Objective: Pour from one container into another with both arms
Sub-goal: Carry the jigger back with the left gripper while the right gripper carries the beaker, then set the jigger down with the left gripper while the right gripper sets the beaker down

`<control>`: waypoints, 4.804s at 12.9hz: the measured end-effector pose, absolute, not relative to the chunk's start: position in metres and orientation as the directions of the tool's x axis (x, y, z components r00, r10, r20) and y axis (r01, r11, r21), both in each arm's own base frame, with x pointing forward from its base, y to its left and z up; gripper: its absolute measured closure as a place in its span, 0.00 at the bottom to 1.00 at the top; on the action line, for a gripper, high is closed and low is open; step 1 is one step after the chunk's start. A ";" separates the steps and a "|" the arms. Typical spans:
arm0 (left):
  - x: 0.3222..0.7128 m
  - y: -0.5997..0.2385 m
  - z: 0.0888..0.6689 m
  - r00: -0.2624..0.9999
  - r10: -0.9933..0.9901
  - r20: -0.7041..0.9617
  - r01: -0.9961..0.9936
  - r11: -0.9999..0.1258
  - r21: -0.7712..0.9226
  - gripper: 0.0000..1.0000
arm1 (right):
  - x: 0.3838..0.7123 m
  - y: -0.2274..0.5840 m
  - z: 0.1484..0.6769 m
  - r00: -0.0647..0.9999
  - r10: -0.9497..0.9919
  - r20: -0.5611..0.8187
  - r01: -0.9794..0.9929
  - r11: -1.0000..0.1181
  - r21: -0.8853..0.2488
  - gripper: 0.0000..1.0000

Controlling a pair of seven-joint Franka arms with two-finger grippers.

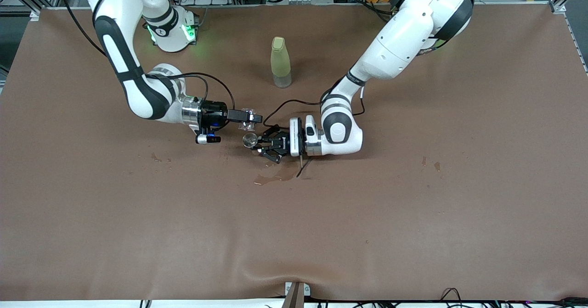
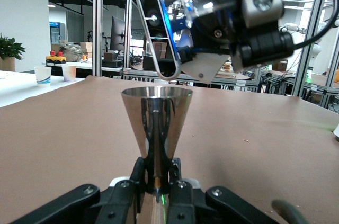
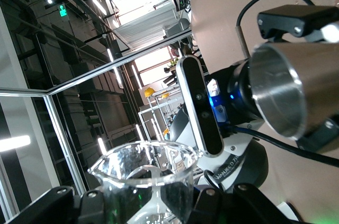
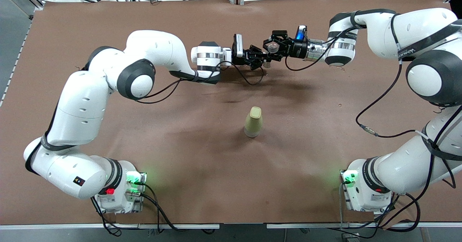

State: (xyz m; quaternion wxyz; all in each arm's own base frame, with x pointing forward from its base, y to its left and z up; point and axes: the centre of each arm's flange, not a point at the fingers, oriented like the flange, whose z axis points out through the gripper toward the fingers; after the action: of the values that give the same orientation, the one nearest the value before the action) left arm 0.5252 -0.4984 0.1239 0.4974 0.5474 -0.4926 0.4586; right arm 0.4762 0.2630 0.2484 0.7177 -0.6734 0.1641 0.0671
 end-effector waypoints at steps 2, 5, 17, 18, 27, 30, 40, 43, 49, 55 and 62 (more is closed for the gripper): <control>0.532 -0.492 0.131 0.099 -0.080 0.992 -0.995 -0.032 0.097 0.79 | 0.480 0.259 0.253 0.978 -0.100 -0.184 -0.179 0.051 -0.982 0.83; 0.541 -0.477 0.131 0.118 -0.085 0.989 -0.992 -0.053 0.114 0.79 | 0.504 0.221 0.272 0.972 -0.079 0.221 0.219 -0.033 -0.975 0.83; 0.650 -0.194 0.146 0.184 -0.156 0.970 -0.982 -0.075 0.175 0.79 | 0.529 -0.025 0.320 0.312 0.126 0.942 0.950 -0.052 -0.307 0.83; 0.650 -0.165 0.161 0.184 -0.154 0.971 -0.983 -0.049 0.179 0.79 | 0.527 -0.041 0.320 0.245 0.142 0.959 0.969 -0.056 -0.239 0.83; 0.619 0.085 0.150 0.135 -0.182 0.974 -0.986 -0.123 0.114 0.79 | 0.502 -0.143 0.235 -0.036 0.203 0.978 0.999 -0.011 0.039 0.83; 0.609 0.094 0.122 0.122 -0.162 0.979 -0.986 -0.130 0.102 0.79 | 0.497 -0.142 0.185 -0.031 0.201 0.979 1.000 0.013 0.028 0.83; 0.602 0.110 0.096 0.083 -0.160 0.984 -0.990 -0.129 0.063 0.79 | 0.495 -0.110 0.096 0.035 0.223 0.974 0.998 0.041 -0.046 0.83; 0.601 0.111 0.092 0.089 -0.157 0.984 -0.989 -0.128 0.069 0.72 | 0.495 -0.104 0.082 0.043 0.232 0.972 0.998 0.031 -0.052 0.83; 0.599 0.108 0.088 0.094 -0.150 0.984 -0.990 -0.123 0.076 0.56 | 0.492 -0.106 0.065 0.059 0.267 0.962 0.998 0.017 -0.066 0.83; 0.617 0.134 0.108 0.050 -0.218 0.975 -0.994 -0.105 0.028 0.26 | 0.490 -0.105 0.057 0.085 0.262 0.961 0.996 0.002 -0.089 0.66; 0.637 0.234 0.197 0.175 -0.541 0.823 -0.985 -0.096 0.146 0.20 | 0.498 -0.113 0.064 0.102 0.272 0.957 0.994 -0.001 -0.106 0.00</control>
State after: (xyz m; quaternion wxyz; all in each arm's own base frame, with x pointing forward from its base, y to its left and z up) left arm 0.6371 0.2338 0.1974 0.3640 0.6744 -0.5654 0.3050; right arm 0.4979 -0.1133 0.0641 0.4559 -0.5860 -0.5401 -0.3963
